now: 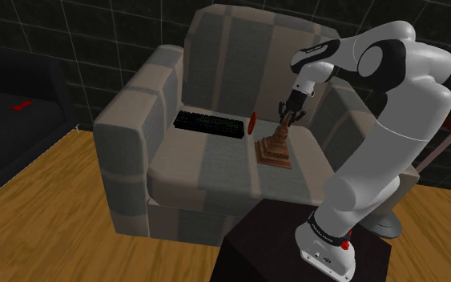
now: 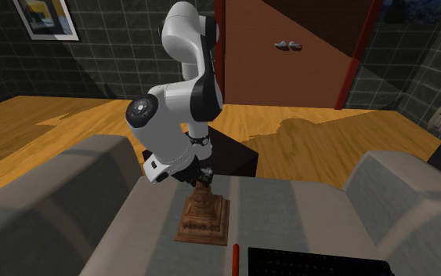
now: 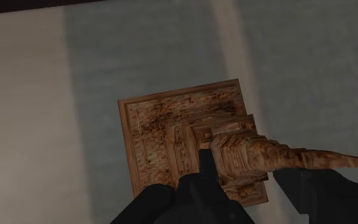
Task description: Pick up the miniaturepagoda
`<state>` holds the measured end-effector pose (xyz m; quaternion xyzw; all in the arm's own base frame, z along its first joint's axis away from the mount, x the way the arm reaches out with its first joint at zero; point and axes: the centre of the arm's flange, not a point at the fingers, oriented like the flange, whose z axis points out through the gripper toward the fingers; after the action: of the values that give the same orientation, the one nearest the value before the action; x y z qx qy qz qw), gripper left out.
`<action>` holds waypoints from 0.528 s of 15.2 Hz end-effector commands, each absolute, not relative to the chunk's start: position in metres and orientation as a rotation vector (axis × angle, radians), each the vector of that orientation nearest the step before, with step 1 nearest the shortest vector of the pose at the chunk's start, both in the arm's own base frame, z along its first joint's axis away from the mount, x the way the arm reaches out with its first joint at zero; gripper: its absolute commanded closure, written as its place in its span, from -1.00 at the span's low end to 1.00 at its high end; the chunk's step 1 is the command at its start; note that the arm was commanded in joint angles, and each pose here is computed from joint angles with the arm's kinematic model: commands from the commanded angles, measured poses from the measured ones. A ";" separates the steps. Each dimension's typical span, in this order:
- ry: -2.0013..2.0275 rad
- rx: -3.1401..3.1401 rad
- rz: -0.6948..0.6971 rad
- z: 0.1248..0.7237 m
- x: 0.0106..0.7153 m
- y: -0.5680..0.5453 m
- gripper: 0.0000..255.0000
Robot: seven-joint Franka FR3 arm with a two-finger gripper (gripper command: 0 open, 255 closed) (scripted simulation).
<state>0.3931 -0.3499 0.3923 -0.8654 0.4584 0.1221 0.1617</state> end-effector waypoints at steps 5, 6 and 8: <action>1.308 -2.470 0.350 0.391 0.393 -0.349 1.00; 1.308 -2.470 0.350 0.391 0.393 -0.350 1.00; 1.308 -2.470 0.350 0.391 0.394 -0.350 1.00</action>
<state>0.3929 -0.3505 0.3934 -0.8654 0.4587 0.1206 0.1616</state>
